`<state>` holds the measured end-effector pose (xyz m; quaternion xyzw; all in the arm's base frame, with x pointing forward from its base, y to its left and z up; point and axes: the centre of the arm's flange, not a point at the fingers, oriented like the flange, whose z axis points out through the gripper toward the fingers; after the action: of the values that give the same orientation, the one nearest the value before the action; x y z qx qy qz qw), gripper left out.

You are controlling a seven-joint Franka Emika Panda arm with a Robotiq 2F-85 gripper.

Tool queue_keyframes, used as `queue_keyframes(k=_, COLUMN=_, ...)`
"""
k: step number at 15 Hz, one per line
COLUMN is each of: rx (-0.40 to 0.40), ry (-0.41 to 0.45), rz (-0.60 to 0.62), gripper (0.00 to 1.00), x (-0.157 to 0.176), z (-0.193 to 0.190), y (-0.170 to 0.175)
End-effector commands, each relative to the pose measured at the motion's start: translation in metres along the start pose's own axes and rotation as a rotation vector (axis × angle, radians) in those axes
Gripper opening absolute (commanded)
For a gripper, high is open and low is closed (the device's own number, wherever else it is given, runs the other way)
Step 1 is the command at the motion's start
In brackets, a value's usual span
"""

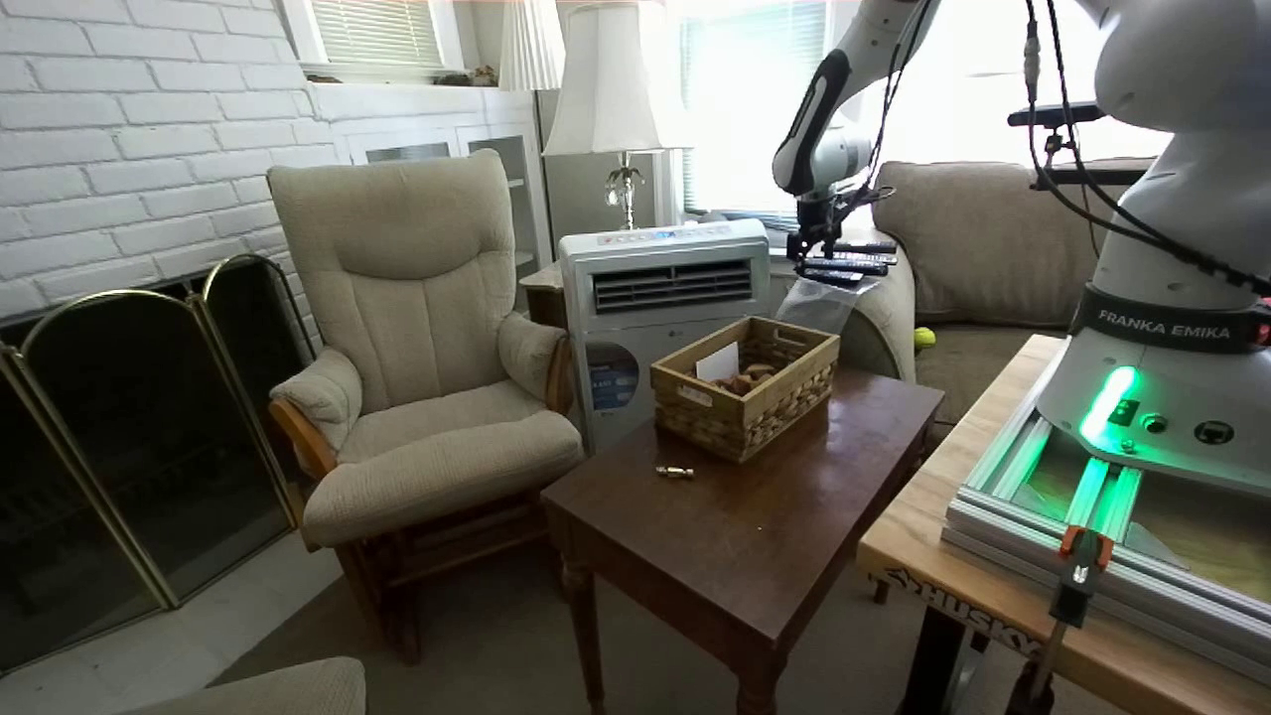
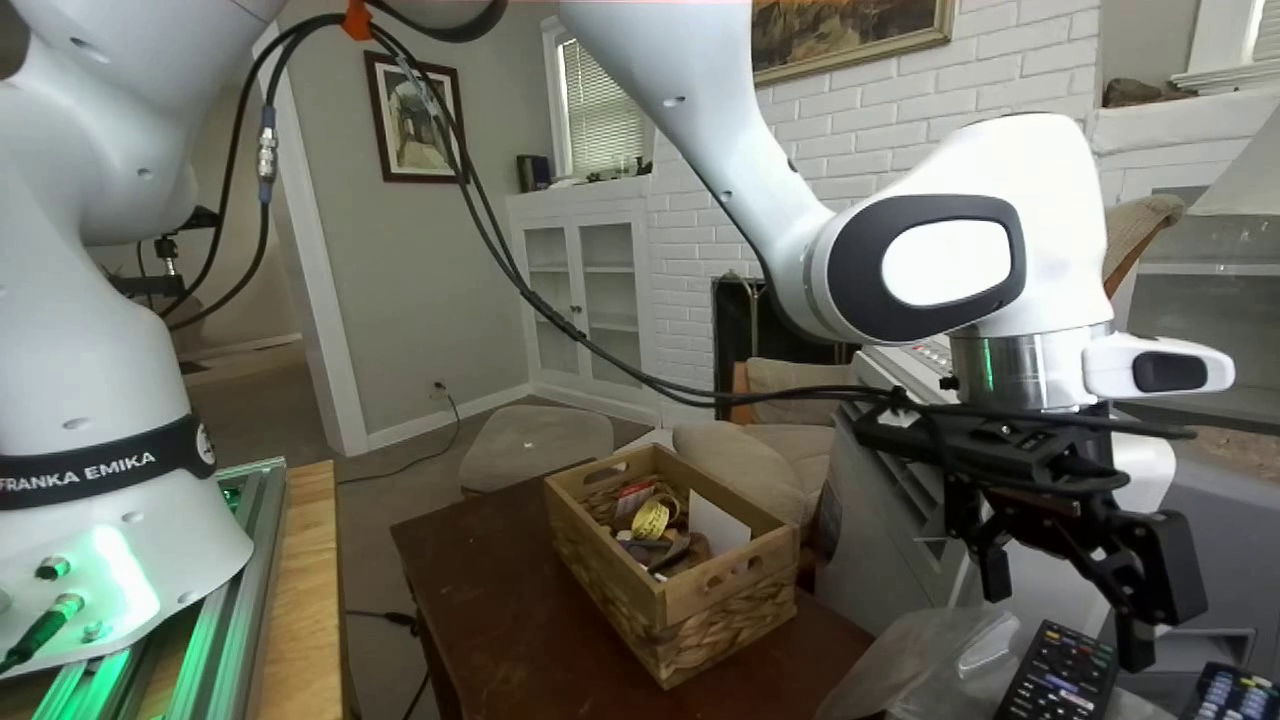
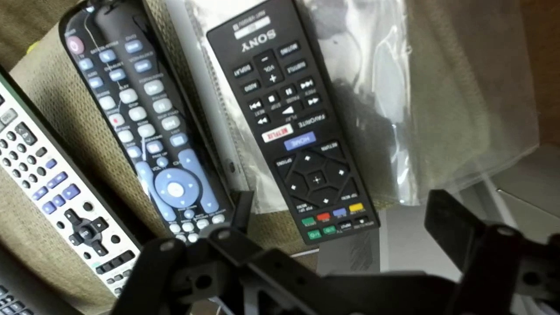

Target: Turn the basket to the left, then turn on the air cooler, and finally put one remote in the basket

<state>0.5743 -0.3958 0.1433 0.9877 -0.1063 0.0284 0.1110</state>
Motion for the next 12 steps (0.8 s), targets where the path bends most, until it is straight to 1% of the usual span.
queue_keyframes(k=1, rx=0.007, ry=0.022, rz=-0.027, gripper=1.0, x=-0.003, z=-0.008, y=-0.009)
queue_keyframes(k=2, rx=-0.006, ry=0.037, rz=-0.058, gripper=1.0, x=-0.005, z=-0.012, y=-0.016)
queue_keyframes(k=3, rx=0.003, ry=0.049, rz=-0.088, gripper=1.0, x=-0.004, z=-0.014, y=-0.021)
queue_keyframes(k=4, rx=-0.001, ry=0.052, rz=-0.093, gripper=1.0, x=-0.001, z=-0.014, y=-0.025)
queue_keyframes(k=7, rx=0.02, ry=0.062, rz=-0.109, gripper=1.0, x=-0.001, z=-0.015, y=-0.033)
queue_keyframes(k=12, rx=0.028, ry=0.011, rz=-0.111, gripper=1.0, x=-0.003, z=-0.006, y=-0.022)
